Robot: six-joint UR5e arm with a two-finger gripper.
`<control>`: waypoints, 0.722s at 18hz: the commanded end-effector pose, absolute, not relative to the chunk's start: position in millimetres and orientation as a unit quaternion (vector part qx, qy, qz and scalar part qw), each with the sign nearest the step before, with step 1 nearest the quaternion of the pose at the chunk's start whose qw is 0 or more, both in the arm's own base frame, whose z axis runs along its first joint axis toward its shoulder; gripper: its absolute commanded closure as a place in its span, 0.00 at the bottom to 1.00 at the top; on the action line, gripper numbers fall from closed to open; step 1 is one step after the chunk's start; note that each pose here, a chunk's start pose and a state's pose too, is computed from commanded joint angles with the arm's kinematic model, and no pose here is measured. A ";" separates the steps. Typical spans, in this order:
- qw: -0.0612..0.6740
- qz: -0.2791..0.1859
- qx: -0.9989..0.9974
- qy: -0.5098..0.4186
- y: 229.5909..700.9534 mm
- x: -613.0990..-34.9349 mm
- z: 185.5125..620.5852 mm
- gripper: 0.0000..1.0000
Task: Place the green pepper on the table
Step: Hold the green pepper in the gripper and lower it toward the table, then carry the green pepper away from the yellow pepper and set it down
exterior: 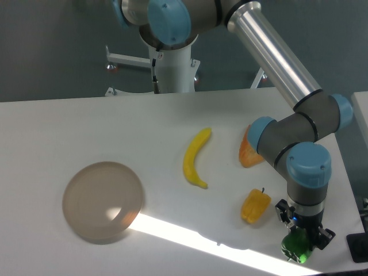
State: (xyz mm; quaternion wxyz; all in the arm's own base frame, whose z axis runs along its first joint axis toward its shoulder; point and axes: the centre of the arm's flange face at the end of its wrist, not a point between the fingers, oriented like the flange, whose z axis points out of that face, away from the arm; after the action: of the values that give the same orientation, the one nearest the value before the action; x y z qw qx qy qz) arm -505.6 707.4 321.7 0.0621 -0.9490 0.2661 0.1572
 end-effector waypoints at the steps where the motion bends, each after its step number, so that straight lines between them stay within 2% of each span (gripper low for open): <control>1: 0.061 0.156 -0.949 0.266 705.3 -503.5 325.0 0.66; 7: 0.045 0.133 -0.952 0.272 680.1 -495.0 348.7 0.66; 13: 0.021 0.101 -0.943 0.317 620.4 -513.4 353.4 0.66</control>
State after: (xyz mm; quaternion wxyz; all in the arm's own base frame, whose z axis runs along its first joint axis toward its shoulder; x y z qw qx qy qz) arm -513.4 620.4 353.4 0.0212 -0.9426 0.3174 0.1015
